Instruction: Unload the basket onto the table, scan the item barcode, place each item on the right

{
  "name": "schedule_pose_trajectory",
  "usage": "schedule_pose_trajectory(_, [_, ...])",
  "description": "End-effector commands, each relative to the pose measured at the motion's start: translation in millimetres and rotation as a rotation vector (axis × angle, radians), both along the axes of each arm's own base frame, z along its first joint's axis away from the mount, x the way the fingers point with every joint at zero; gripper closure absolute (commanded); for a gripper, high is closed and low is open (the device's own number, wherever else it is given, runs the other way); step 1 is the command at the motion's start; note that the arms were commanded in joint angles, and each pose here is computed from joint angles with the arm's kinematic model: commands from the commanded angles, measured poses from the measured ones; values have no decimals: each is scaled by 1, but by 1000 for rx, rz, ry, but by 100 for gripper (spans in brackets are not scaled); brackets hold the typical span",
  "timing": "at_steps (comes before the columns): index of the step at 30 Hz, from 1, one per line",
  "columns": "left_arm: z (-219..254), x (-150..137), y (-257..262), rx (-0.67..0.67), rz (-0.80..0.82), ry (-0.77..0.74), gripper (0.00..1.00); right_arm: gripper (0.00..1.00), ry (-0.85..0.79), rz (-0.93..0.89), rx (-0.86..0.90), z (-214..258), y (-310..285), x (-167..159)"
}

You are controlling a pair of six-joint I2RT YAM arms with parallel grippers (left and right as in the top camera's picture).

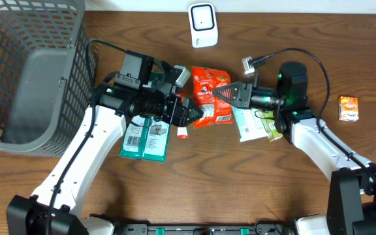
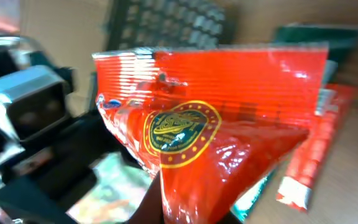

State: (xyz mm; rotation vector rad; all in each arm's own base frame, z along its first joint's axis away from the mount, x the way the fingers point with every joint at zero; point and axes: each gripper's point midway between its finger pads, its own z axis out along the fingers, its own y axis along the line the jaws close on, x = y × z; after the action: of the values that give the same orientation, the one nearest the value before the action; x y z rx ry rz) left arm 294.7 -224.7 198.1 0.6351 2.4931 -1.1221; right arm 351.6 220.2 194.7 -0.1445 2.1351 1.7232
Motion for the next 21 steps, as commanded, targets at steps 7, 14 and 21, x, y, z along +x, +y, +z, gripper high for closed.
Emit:
schedule_pose_trajectory(7, [26,-8,-18,-151,-124,-57,27,99,38,127,93,30,15,-23])
schedule_pose_trajectory(14, [32,1,-21,-168,-126,-114,35,99,30,149,95,32,22,-28])
schedule_pose_trajectory(21, [32,0,-20,-167,-126,-109,35,99,-33,147,141,54,24,-25])
